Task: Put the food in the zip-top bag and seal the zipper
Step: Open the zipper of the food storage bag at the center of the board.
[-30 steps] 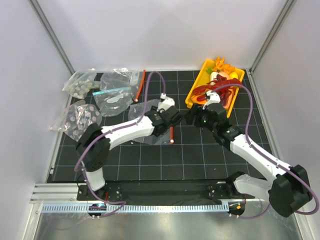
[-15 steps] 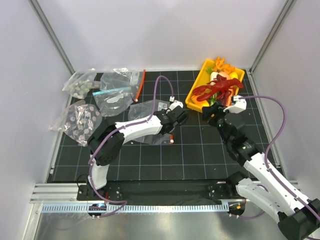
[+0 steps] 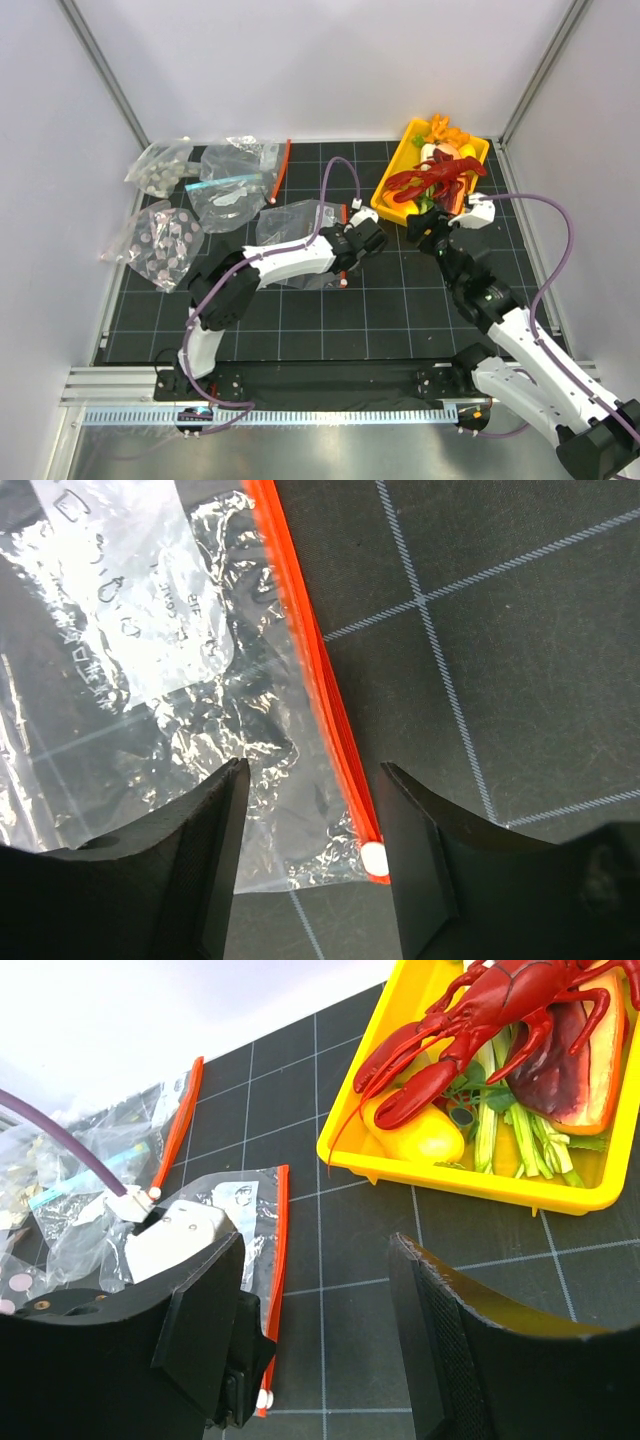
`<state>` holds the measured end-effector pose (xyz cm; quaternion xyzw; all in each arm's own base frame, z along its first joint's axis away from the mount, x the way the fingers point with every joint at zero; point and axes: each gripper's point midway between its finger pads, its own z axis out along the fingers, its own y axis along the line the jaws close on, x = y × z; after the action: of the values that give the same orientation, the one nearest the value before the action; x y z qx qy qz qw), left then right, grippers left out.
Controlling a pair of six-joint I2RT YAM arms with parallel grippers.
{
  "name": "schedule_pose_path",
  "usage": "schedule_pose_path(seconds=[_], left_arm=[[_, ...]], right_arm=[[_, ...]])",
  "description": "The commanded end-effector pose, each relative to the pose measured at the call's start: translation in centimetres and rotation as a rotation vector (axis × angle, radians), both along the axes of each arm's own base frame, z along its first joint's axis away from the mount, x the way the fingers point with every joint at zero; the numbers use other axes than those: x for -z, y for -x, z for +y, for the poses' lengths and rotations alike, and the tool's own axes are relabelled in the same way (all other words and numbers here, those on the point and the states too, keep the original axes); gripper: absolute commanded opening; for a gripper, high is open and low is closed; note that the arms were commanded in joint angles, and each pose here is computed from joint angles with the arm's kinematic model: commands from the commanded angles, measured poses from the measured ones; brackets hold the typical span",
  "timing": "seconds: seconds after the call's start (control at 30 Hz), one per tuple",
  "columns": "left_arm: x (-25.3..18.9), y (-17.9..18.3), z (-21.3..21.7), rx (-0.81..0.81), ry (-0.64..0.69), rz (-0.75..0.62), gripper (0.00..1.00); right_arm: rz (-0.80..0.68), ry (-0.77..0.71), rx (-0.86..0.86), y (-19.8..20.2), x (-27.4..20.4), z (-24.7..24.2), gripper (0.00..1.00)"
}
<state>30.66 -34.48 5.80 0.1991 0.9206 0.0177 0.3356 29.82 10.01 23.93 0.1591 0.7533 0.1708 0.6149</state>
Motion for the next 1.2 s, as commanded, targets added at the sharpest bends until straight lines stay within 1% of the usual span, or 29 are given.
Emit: schedule_pose_path(seconds=[0.0, 0.07, 0.2, 0.47, 0.57, 0.67, 0.8, 0.87, 0.97, 1.0, 1.03, 1.07, 1.1, 1.17], left_arm=[[-0.6, -0.6, -0.8, 0.007, 0.003, -0.018, 0.56], [-0.2, -0.8, -0.5, -0.006, -0.023, -0.02, 0.54], [0.5, -1.2, 0.2, -0.04, -0.086, -0.026, 0.42], [2.4, -1.5, 0.1, -0.056, -0.13, 0.013, 0.26], [2.8, -1.5, 0.0, -0.06, -0.149, 0.027, 0.17], [1.9, -1.7, 0.4, -0.075, -0.146, 0.003, 0.0], [-0.8, -1.7, 1.0, -0.093, -0.101, -0.051, 0.0], [-2.6, -1.4, 1.3, -0.088, -0.052, -0.075, 0.0], [-5.3, -0.9, 2.0, -0.081, 0.015, -0.121, 0.0], [-6.2, -0.9, 2.2, -0.083, 0.038, -0.14, 0.0], [-6.1, -0.7, 2.5, -0.075, 0.05, -0.15, 0.0], [-7.8, -0.5, 2.7, -0.073, 0.093, -0.174, 0.0], [-7.5, -0.2, 3.1, -0.068, 0.093, -0.175, 0.0], [-9.2, -0.2, 3.2, -0.068, 0.142, -0.209, 0.0]], right_arm=[[-0.062, -0.041, 0.037, -0.1, -1.6, -0.6, 0.66], [-0.066, -0.042, 0.037, 0.0, -1.7, -0.6, 0.67], [-0.067, -0.043, 0.037, 0.0, -1.7, -0.6, 0.67], [-0.073, -0.042, 0.046, 0.1, -1.9, -0.9, 0.67], [-0.08, -0.042, 0.045, 0.2, -2.1, -0.9, 0.67], [-0.079, -0.041, 0.047, 0.2, -2.1, -1.0, 0.67], [-0.077, -0.043, 0.033, 0.2, -2.0, -0.7, 0.67], [-0.07, -0.042, 0.015, -0.1, -1.6, -0.2, 0.67], [-0.054, -0.061, -0.059, -0.7, -1.1, 1.6, 0.67], [-0.046, -0.076, -0.119, -0.6, -1.0, 2.9, 0.65], [-0.051, -0.098, -0.148, -0.8, -1.1, 3.6, 0.63], [-0.022, -0.098, -0.175, -1.0, -0.2, 4.4, 0.62], [-0.013, -0.11, -0.218, -1.0, 0.0, 5.3, 0.59], [0.006, -0.119, -0.24, -1.3, 0.4, 5.9, 0.57]])
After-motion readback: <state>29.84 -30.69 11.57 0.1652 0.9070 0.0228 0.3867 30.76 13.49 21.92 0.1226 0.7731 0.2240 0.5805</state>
